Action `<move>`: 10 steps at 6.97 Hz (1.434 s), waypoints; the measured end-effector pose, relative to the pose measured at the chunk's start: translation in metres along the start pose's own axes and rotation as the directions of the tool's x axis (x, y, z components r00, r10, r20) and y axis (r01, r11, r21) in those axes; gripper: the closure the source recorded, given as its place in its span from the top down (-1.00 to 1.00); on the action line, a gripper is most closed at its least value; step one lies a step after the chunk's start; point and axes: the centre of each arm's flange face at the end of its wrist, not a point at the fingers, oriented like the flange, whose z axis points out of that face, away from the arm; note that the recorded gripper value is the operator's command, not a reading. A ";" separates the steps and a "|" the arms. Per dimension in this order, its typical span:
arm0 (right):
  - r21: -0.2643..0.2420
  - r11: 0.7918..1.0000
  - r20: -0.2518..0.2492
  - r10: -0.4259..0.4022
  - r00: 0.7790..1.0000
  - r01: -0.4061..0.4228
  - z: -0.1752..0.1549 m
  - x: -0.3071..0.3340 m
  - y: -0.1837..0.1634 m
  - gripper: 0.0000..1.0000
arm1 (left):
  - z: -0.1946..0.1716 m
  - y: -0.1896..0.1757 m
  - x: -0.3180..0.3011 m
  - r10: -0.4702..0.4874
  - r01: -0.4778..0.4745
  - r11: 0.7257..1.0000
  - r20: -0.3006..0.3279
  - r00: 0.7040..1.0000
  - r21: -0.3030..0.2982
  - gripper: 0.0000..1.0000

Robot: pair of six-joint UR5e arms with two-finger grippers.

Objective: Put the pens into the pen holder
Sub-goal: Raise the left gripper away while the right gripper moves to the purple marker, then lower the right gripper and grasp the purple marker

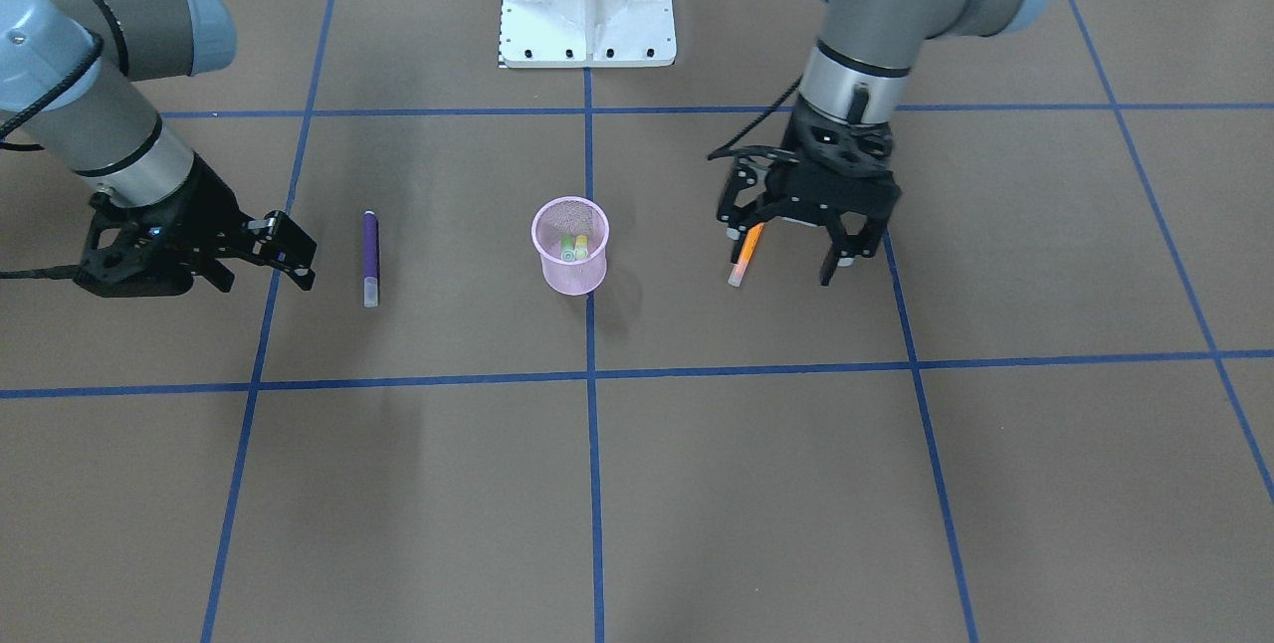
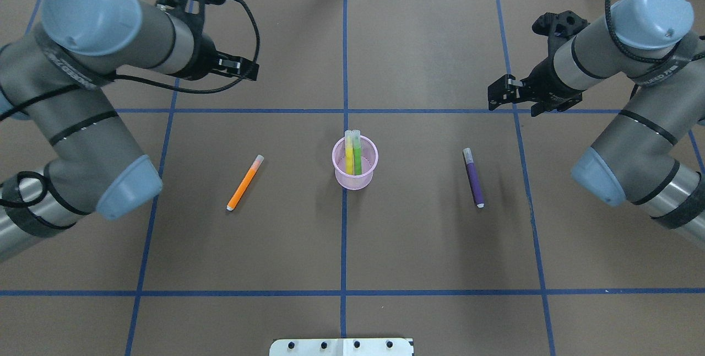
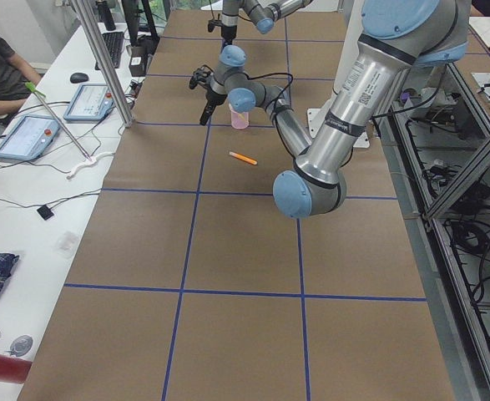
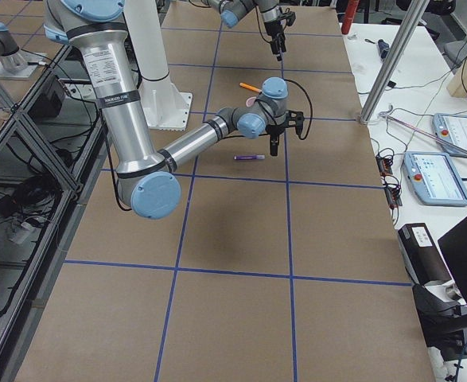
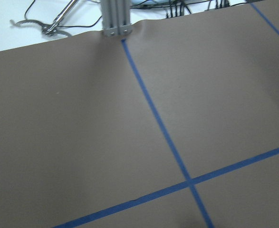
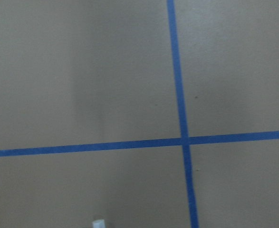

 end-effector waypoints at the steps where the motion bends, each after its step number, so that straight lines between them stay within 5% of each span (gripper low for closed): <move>1: -0.037 0.999 0.000 -0.002 1.000 0.002 0.009 -0.006 0.007 0.62 | -0.004 -0.003 -0.036 0.008 -0.008 1.000 0.021 1.000 -0.016 0.87; 6: -0.275 0.950 -0.090 -0.180 0.980 0.149 0.053 -0.043 0.016 0.60 | -0.004 -0.005 -0.060 0.011 -0.010 1.000 0.044 0.999 -0.024 0.98; 10: -0.360 0.919 -0.127 -0.218 0.968 0.160 0.105 -0.047 0.013 0.60 | -0.003 -0.003 -0.061 -0.008 0.009 1.000 0.046 0.999 -0.022 0.98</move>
